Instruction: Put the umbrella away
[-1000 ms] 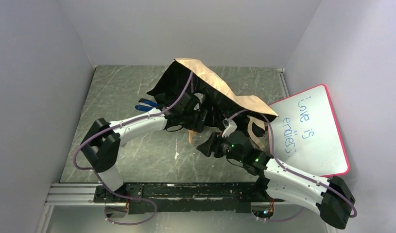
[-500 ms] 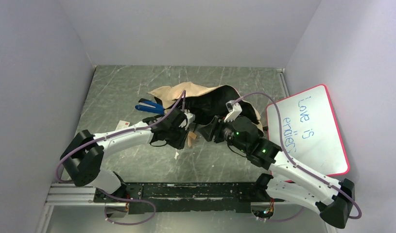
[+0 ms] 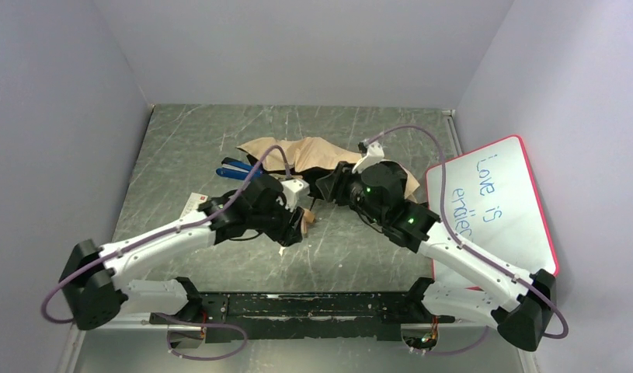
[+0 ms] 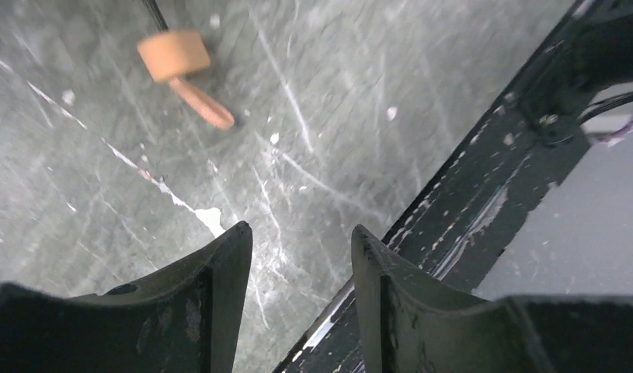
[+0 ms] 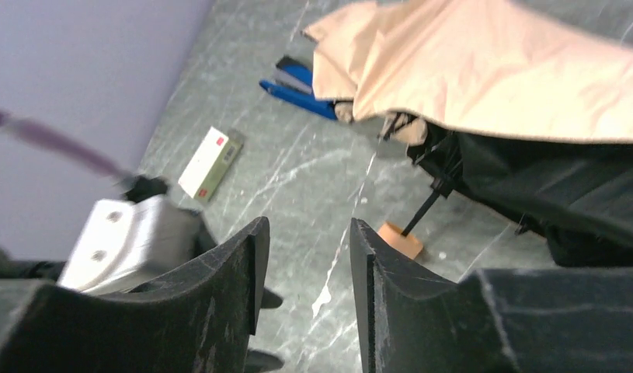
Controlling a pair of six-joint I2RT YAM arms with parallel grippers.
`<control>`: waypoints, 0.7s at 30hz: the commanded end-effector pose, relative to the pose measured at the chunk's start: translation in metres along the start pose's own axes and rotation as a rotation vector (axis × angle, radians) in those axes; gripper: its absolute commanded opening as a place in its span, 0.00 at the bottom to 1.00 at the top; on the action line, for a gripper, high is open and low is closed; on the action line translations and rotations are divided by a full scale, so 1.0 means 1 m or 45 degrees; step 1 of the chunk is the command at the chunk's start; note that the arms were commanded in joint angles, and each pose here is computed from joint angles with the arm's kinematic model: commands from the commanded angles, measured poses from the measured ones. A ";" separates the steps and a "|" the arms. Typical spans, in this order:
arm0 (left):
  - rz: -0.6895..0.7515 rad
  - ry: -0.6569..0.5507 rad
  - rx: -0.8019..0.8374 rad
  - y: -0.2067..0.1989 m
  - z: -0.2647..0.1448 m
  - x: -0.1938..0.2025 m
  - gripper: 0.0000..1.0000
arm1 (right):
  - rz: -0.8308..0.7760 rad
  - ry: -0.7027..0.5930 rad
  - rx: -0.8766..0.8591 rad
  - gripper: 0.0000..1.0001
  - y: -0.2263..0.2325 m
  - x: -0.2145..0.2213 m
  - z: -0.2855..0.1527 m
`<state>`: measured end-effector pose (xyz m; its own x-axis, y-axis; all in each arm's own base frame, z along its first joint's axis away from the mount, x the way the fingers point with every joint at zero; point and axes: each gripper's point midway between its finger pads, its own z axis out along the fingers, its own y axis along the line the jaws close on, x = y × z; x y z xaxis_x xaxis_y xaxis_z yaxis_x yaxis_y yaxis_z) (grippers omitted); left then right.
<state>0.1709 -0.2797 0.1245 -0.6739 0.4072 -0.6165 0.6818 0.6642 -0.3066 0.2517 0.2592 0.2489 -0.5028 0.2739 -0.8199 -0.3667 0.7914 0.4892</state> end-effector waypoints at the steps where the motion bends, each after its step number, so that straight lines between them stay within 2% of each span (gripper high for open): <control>1: 0.069 -0.288 0.068 -0.023 -0.042 -0.059 0.54 | -0.146 -0.071 0.076 0.48 -0.004 -0.041 -0.006; 4: 0.081 -0.403 0.001 -0.017 -0.065 -0.098 0.52 | -0.223 -0.022 0.200 0.48 -0.022 -0.053 -0.006; 8: 0.045 -0.454 -0.134 0.016 -0.065 -0.137 0.44 | -0.261 0.090 0.307 0.42 -0.055 -0.057 0.003; 11: 0.022 -0.423 -0.228 0.042 -0.047 -0.153 0.37 | -0.247 0.158 0.354 0.37 -0.080 -0.054 0.014; 15: 0.032 -0.393 -0.304 0.069 -0.009 -0.166 0.36 | -0.201 0.203 0.374 0.36 -0.106 -0.046 0.033; 21: 0.034 -0.272 -0.327 0.094 0.061 -0.158 0.29 | -0.119 0.277 0.442 0.32 -0.154 -0.009 0.066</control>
<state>0.3324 -0.3061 0.1546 -0.6060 0.3063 -0.7342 0.5802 0.8016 -0.1445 0.3550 0.1718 0.1934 -0.6191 0.0954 -0.7795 -0.1508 0.9597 0.2372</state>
